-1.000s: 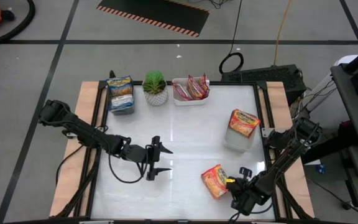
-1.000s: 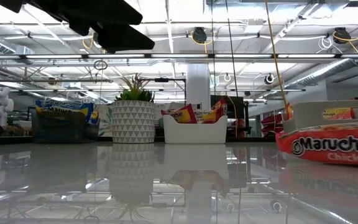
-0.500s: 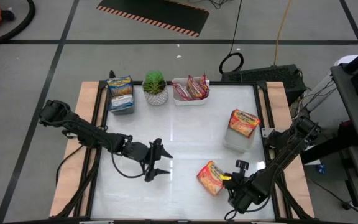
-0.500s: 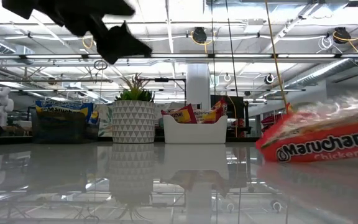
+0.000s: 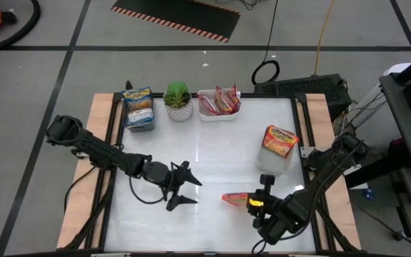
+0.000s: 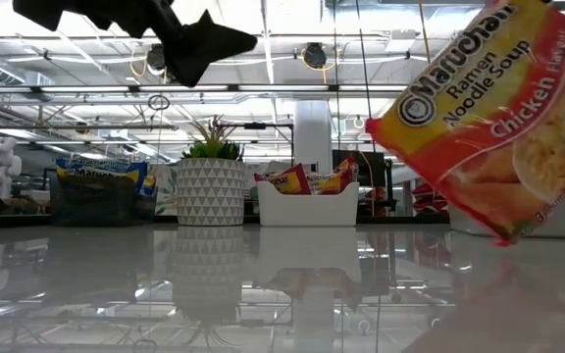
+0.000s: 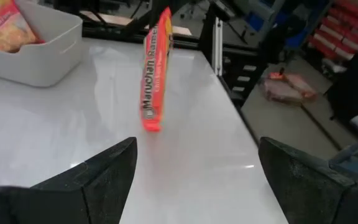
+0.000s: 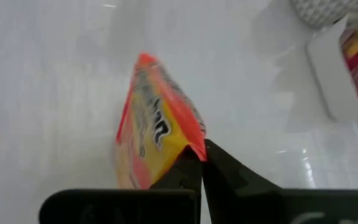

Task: Sort Maruchan noodles
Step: Put the orange noodle pack into the gray bin

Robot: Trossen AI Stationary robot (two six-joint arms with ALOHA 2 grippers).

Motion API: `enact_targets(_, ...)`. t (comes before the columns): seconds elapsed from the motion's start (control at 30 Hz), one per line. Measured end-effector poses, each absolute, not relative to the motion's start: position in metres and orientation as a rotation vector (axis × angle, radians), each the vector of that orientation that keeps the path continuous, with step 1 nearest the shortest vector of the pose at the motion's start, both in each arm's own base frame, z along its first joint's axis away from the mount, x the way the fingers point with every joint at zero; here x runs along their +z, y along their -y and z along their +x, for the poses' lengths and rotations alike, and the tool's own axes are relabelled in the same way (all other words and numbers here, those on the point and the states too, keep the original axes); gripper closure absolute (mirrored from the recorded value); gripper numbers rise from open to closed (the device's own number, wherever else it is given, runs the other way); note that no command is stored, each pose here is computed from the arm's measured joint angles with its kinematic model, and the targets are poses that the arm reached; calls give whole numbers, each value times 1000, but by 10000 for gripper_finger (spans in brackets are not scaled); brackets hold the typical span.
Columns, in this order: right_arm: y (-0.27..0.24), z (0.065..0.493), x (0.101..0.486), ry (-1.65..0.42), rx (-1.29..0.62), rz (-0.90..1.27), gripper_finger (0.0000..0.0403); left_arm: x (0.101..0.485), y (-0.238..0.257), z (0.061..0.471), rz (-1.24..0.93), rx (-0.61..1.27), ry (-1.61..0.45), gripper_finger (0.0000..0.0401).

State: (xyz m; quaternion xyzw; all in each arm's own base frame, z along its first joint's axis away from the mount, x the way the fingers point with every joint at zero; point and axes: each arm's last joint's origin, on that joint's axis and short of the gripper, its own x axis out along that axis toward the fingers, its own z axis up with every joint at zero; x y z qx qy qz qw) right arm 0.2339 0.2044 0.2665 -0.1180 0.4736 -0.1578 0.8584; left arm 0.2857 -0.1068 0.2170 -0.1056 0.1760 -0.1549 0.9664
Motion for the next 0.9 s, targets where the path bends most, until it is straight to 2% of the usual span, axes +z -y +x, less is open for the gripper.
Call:
enact_targets(0.3,-193,244,270,-942,-390,-316,403,185,115,308,-85,-347,-288,61)
enact_targets(0.53,-188,248,270,-946,-405,-320,403,149,114,325,-17,-288,-246,61)
enact_targets(0.8,-187,250,272,-871,-451,-361,403,111,80,338,-188,-164,-373,61)
enact_targets(0.9,-188,251,272,-861,-443,-361,403,101,74,343,-246,-213,-344,61)
